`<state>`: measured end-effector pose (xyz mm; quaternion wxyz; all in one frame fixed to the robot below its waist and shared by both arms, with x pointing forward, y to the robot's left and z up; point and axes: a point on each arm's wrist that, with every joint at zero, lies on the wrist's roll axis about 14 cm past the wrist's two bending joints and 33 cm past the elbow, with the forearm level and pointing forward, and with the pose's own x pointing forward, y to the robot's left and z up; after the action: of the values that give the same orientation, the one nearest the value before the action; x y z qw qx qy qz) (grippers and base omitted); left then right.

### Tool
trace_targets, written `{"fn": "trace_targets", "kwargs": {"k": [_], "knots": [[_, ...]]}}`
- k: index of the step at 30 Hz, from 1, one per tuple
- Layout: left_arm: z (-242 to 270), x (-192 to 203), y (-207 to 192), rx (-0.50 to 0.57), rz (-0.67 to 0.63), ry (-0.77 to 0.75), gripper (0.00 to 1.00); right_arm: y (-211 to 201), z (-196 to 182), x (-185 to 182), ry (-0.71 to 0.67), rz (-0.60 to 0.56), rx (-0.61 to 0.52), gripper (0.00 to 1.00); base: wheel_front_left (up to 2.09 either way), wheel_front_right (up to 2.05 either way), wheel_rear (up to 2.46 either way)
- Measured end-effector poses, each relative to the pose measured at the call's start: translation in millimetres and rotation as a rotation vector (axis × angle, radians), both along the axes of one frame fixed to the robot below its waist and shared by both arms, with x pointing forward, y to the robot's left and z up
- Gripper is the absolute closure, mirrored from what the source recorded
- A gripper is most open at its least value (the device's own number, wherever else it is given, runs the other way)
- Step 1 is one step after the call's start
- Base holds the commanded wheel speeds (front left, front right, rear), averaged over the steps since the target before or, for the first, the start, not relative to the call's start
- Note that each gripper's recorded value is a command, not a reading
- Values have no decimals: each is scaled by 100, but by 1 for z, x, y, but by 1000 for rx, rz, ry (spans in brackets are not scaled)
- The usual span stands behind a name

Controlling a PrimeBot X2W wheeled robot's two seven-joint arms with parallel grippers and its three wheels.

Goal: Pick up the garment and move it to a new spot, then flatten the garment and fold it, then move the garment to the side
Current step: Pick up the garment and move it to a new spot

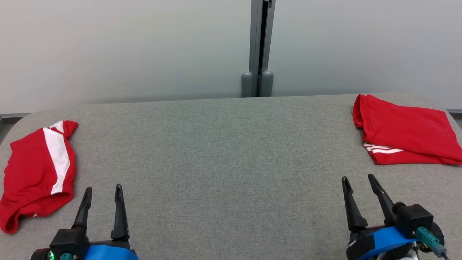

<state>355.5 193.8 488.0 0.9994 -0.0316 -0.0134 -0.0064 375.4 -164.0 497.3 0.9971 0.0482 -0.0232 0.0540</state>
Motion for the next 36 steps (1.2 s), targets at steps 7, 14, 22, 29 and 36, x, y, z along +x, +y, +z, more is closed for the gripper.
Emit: {"fn": "trace_targets", "kwargs": {"k": [7,14,22,29,36], "knots": [[0,-1,2,4,6,-1,0,0,-2,-1,6,-1,-7,0,0,0,0],[0,-4,14,10,42,-1,0,7,-4,1,13,20,-6,0,0,0,0],[5,-16,41,29,131,-12,0,30,-6,7,19,88,2,0,0,0,0],[4,-33,70,50,221,-4,0,59,-9,15,27,170,3,0,0,0,0],[5,-53,96,68,321,2,0,92,-15,25,41,261,5,0,0,0,0]]}}
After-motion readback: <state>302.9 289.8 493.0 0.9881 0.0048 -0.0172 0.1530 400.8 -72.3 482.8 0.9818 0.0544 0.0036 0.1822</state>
